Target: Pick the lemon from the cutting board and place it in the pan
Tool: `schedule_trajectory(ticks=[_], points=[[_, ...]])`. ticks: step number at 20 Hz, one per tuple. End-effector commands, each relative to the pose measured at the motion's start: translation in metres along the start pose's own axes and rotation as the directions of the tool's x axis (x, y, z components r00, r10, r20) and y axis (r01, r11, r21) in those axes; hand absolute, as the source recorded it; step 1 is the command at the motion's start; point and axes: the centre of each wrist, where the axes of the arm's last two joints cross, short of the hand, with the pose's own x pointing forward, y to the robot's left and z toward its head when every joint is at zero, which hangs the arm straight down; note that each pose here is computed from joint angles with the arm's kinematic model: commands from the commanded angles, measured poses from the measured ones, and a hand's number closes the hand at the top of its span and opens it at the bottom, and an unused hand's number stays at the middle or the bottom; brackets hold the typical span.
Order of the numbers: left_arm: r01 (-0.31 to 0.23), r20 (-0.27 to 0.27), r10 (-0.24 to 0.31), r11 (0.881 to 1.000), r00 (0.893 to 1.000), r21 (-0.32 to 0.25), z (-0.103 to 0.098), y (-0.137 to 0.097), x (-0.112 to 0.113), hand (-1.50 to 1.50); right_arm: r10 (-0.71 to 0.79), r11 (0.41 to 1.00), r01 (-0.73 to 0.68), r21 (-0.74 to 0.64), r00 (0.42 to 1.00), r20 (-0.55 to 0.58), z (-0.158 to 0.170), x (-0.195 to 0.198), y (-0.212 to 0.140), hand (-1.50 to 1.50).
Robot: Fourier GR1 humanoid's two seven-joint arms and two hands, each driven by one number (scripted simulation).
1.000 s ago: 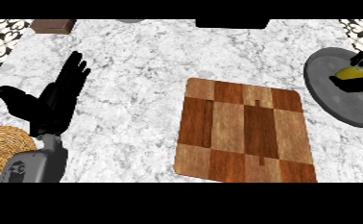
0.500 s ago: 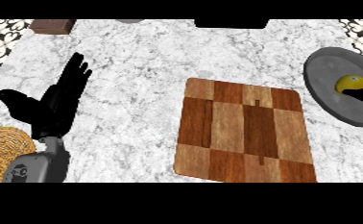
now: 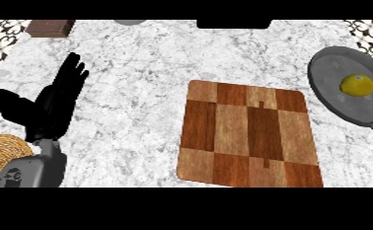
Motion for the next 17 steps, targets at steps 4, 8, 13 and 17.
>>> schedule_trajectory(ticks=[4,8,13,17], points=[[-0.003,0.002,0.003,1.0,1.0,0.0,0.007,-0.001,-0.002,0.0,-0.239,0.971,0.237,0.046,0.969,0.056,0.054,-0.026,-0.076,-1.5],[-0.013,-0.005,0.013,1.0,1.0,0.006,0.003,0.011,-0.009,0.0,-0.265,0.962,0.258,0.093,0.962,0.068,0.074,-0.031,-0.098,-1.5],[0.0,-0.001,0.0,1.0,1.0,0.009,-0.001,0.012,0.0,0.0,-0.25,0.967,0.245,0.069,0.965,0.084,0.088,-0.046,-0.092,-1.5],[0.001,-0.011,-0.001,1.0,1.0,0.005,0.003,0.012,-0.016,0.0,-0.226,0.972,0.222,0.073,0.972,0.059,0.087,-0.039,-0.103,-1.5]])
